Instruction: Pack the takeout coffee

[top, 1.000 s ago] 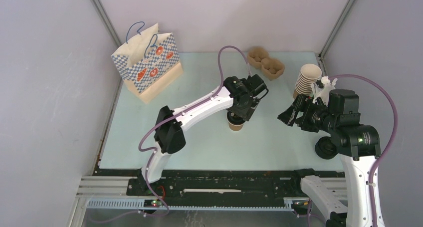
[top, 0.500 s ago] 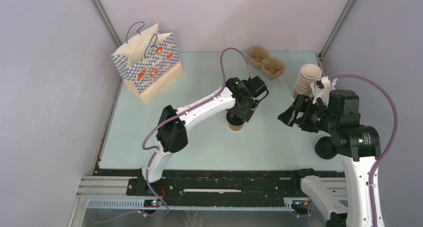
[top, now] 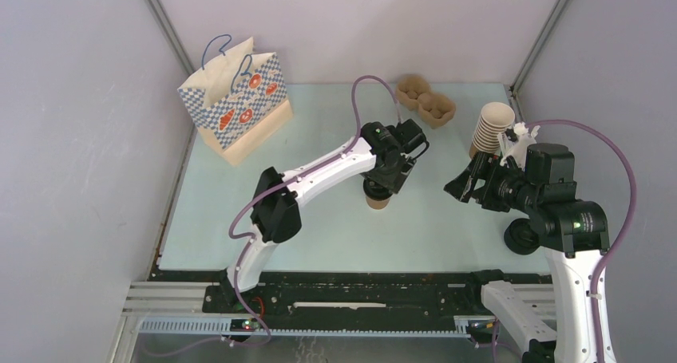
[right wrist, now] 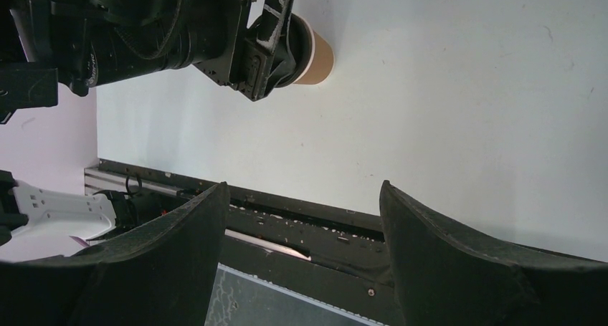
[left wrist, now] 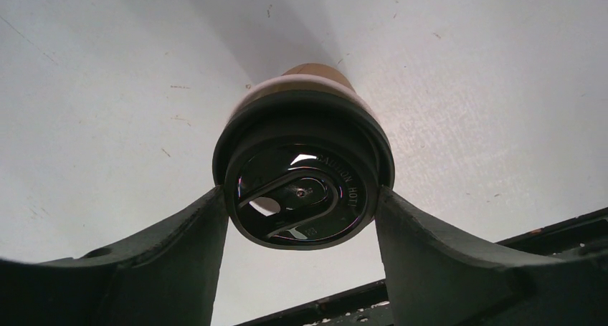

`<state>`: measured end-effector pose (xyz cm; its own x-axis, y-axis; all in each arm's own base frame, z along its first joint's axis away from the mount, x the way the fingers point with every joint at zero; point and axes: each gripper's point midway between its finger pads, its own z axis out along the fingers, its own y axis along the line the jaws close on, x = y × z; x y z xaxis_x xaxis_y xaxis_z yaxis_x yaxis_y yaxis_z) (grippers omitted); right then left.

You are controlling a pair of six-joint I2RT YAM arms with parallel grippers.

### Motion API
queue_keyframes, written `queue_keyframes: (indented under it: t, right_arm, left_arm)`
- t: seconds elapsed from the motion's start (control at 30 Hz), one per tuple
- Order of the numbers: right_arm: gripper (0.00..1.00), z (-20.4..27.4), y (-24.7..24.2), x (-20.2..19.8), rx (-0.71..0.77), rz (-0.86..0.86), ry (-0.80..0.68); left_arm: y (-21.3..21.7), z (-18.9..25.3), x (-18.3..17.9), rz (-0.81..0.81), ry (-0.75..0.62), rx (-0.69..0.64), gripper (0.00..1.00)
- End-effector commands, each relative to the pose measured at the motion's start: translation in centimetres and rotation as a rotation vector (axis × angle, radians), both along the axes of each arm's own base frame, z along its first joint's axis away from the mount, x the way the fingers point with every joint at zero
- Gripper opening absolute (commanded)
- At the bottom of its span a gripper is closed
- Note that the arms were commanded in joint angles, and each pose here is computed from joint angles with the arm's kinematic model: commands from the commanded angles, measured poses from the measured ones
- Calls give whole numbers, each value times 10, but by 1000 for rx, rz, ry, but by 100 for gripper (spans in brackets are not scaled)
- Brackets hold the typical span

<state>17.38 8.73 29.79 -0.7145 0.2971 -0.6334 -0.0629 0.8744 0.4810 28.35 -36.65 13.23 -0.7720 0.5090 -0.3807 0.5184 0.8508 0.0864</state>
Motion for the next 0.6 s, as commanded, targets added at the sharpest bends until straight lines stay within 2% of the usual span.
queue_keyframes:
  t: [0.0,0.57]
  right_arm:
    - [85,1,1,4,-17,23,-27]
    - [84,1,1,4,-16,26,-28]
  left_arm:
    - [-15,18,9,-15,-32,-73,75]
    - [-12,11,14,3,-39,-44,76]
